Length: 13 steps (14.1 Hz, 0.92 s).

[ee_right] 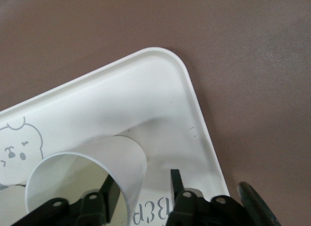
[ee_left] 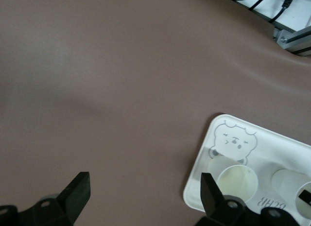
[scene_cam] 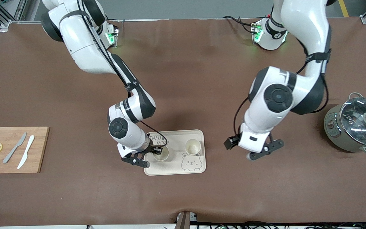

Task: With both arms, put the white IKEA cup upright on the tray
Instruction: 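Open both grippers and lift them away from the cups on the tray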

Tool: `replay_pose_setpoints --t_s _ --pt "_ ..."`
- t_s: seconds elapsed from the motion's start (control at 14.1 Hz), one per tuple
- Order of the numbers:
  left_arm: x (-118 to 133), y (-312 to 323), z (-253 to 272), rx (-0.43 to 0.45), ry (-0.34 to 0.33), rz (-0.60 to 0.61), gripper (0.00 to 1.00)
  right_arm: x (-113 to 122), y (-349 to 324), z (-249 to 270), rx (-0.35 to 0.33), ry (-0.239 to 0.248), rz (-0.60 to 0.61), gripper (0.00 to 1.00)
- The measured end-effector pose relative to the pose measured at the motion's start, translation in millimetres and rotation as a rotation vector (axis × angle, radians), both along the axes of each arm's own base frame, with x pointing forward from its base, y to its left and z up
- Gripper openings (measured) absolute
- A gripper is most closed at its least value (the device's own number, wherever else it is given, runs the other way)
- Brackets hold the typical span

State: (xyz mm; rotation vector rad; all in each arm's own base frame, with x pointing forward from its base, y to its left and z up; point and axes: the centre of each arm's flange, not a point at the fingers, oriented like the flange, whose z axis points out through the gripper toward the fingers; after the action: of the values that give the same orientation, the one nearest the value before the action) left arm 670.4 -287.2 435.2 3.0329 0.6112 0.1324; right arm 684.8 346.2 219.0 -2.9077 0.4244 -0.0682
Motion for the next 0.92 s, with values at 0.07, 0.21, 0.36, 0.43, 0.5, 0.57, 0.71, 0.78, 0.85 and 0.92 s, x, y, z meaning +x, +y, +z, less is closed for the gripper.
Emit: replay_pose_setpoints --t_s 0.07,0.21,0.36,0.43,0.5,0.57,0.71,0.78,0.85,0.92 --pt "-1.7 10.3 7.2 0.025 0.002 -0.009 1.0 0.2 -0.2 0.1 0.0 -0.001 0.0 0.63" --pt "-4.0 32.2 22.3 0.05 0.011 -0.046 1.0 1.3 -1.4 0.8 -0.003 -0.007 0.0 0.83" --pt "-4.8 59.9 38.6 0.058 0.015 -0.084 1.0 4.3 -4.2 4.3 -0.005 -0.015 -0.004 1.0" --pt "-5.8 74.5 46.6 0.059 0.015 -0.103 1.0 6.6 -7.3 7.9 -0.006 -0.018 -0.008 1.0" --pt "-7.6 88.8 53.4 0.06 0.017 -0.119 1.0 8.6 -12.1 12.1 -0.011 -0.011 -0.012 1.0" --pt "-10.2 101.6 59.1 0.061 0.017 -0.136 1.0 9.5 -16.2 17.2 -0.018 0.002 -0.014 1.0" --pt "-16.7 123.9 69.2 0.062 0.017 -0.173 1.0 8.8 -19.3 32.1 -0.027 0.027 -0.01 1.0" --pt "-20.2 133.3 73.6 0.062 0.016 -0.192 1.0 7.3 -18.8 43.2 -0.03 0.038 -0.005 1.0" --pt "-23.3 143.2 77.9 0.063 0.015 -0.21 1.0 5.3 -17.9 58.1 -0.033 0.049 0.001 1.0" --pt "-26.4 152.9 82.4 0.064 0.013 -0.23 1.0 2.3 -17.4 76.1 -0.037 0.064 0.009 1.0"
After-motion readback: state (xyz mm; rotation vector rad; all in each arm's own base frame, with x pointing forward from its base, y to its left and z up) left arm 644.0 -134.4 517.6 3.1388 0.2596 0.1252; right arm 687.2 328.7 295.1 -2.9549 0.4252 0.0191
